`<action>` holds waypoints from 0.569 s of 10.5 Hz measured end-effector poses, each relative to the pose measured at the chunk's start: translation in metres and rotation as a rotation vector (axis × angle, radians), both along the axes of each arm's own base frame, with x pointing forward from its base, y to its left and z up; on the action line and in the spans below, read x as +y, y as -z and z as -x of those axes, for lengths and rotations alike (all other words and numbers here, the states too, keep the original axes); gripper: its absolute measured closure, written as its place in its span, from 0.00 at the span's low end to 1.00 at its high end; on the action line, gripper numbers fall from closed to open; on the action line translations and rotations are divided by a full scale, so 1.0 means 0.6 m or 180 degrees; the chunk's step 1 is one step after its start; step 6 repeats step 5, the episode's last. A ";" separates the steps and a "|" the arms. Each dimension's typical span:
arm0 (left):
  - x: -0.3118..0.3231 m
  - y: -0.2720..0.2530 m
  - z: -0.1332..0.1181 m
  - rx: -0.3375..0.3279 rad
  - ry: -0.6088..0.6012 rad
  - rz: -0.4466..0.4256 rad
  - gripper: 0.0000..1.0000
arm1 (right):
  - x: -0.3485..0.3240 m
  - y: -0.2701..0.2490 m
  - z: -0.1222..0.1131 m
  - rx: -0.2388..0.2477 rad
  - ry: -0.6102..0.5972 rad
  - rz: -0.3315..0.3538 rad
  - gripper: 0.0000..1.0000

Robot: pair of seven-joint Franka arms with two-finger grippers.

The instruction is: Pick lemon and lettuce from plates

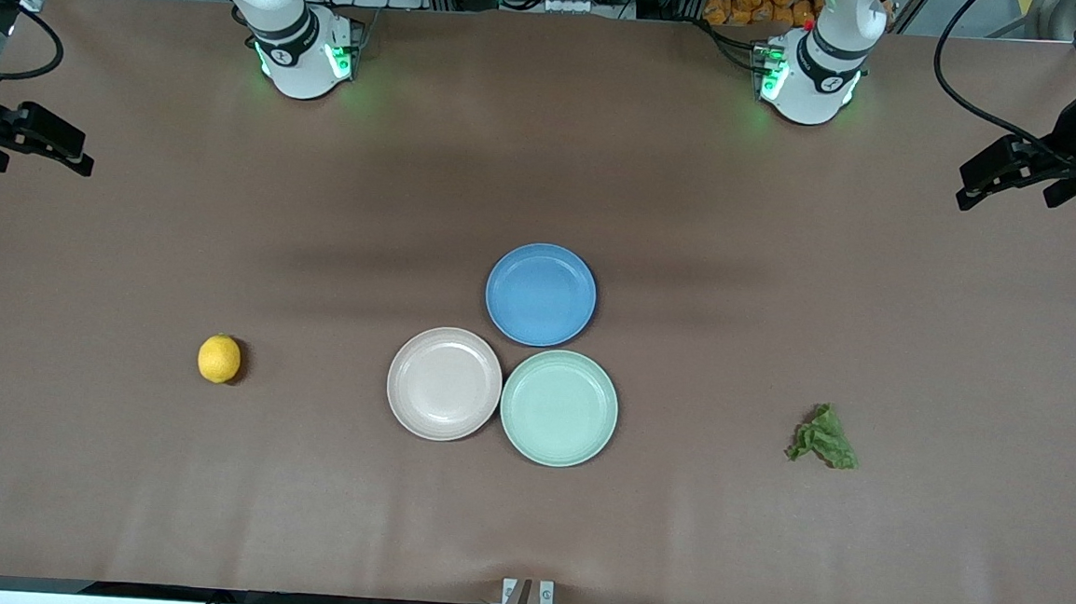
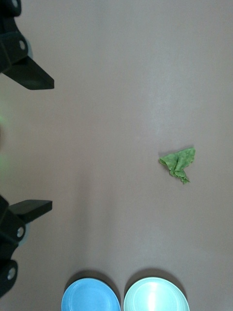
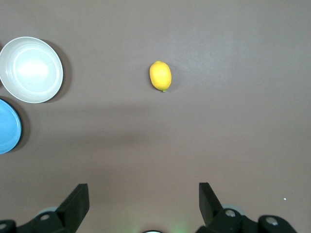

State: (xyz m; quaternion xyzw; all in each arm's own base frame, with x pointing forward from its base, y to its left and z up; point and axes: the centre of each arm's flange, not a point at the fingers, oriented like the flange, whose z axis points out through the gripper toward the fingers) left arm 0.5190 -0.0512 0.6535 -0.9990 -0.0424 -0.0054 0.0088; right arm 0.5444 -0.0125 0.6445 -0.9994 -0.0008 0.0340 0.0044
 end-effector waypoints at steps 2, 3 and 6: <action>0.000 0.002 0.000 0.0008 0.0000 0.0000 0.00 | 0.000 -0.002 0.000 -0.0003 0.0000 0.0007 0.00; 0.000 0.003 0.000 0.0011 0.0000 -0.0001 0.00 | 0.000 -0.003 0.000 -0.0007 -0.0002 0.0007 0.00; 0.000 0.003 0.000 0.0011 0.0000 -0.0001 0.00 | 0.001 -0.005 0.000 -0.0011 -0.0004 0.0011 0.00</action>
